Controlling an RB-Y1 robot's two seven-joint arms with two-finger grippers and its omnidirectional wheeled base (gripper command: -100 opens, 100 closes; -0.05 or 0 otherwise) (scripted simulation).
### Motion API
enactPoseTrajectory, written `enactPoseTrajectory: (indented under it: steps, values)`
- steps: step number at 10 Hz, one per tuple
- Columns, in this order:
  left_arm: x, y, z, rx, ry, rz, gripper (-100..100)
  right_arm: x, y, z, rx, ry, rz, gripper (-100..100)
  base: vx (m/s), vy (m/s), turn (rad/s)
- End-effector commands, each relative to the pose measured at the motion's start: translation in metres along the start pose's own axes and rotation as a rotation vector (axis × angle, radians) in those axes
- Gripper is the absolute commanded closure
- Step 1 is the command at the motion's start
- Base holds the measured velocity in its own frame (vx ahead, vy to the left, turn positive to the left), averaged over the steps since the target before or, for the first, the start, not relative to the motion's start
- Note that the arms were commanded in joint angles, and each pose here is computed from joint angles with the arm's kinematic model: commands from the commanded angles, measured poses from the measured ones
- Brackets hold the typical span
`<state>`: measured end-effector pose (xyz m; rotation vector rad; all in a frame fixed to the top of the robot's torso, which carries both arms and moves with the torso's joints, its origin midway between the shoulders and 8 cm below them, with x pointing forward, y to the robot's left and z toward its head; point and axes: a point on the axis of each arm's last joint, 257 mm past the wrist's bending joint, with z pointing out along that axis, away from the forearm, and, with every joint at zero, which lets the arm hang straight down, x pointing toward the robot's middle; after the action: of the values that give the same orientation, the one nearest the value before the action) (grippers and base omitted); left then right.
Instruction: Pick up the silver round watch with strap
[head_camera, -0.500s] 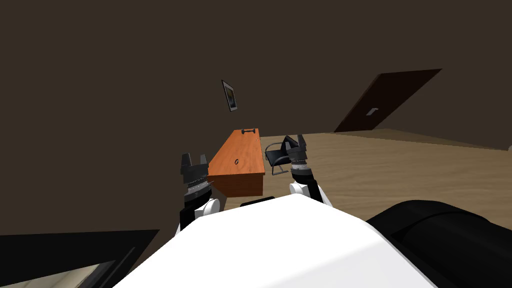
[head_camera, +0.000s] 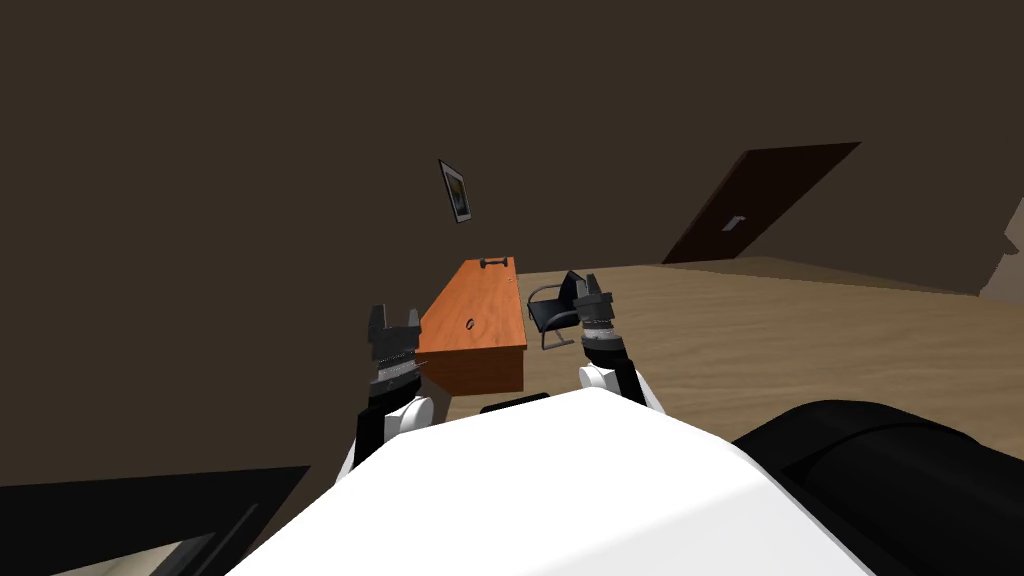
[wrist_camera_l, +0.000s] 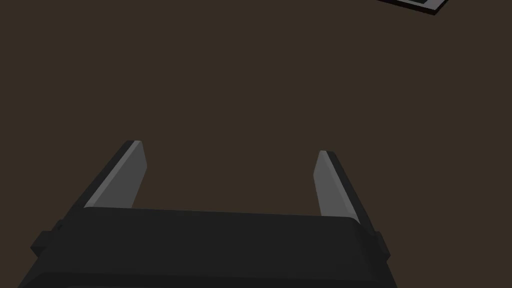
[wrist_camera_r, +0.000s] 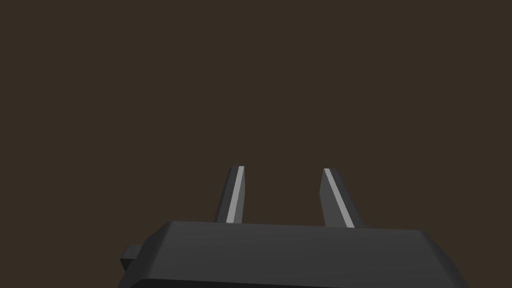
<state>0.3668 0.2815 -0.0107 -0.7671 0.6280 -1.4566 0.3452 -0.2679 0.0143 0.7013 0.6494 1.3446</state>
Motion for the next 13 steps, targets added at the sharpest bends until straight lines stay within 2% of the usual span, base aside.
enactPoseTrajectory:
  steps: [1, 6, 7, 9, 10, 12, 13]
  values:
    - [-0.003, 0.013, 0.005, -0.036, 0.007, -0.055, -100, 0.000, 0.000, 0.000, 0.000, 0.000, 0.000, 0, -0.007, -0.035, -0.065]
    - [-0.020, 0.061, 0.018, -0.171, -0.013, -0.254, -100, 0.000, 0.000, 0.000, 0.000, 0.000, 0.000, 0, -0.008, -0.040, -0.073]
    - [-0.020, 0.064, 0.018, -0.182, -0.014, -0.260, -100, 0.000, 0.000, 0.000, 0.000, 0.000, 0.000, 0, -0.006, -0.022, -0.021]
    - [-0.029, 0.087, 0.022, -0.245, -0.038, -0.345, -100, 0.000, 0.000, 0.000, 0.000, 0.000, 0.000, 0, -0.005, -0.021, -0.068]
    - [-0.029, 0.089, 0.022, -0.255, -0.039, -0.351, -100, 0.000, 0.000, 0.000, 0.000, 0.000, 0.000, 0, -0.003, -0.018, -0.028]
    - [-0.040, 0.112, 0.025, -0.316, -0.073, -0.440, -100, 0.000, 0.000, 0.000, 0.000, 0.000, 0.000, 0, -0.002, -0.019, -0.069]
    - [-0.039, 0.116, 0.024, -0.335, -0.075, -0.443, -100, 0.000, 0.000, 0.000, 0.000, 0.000, 0.000, 0, -0.001, -0.015, -0.044]
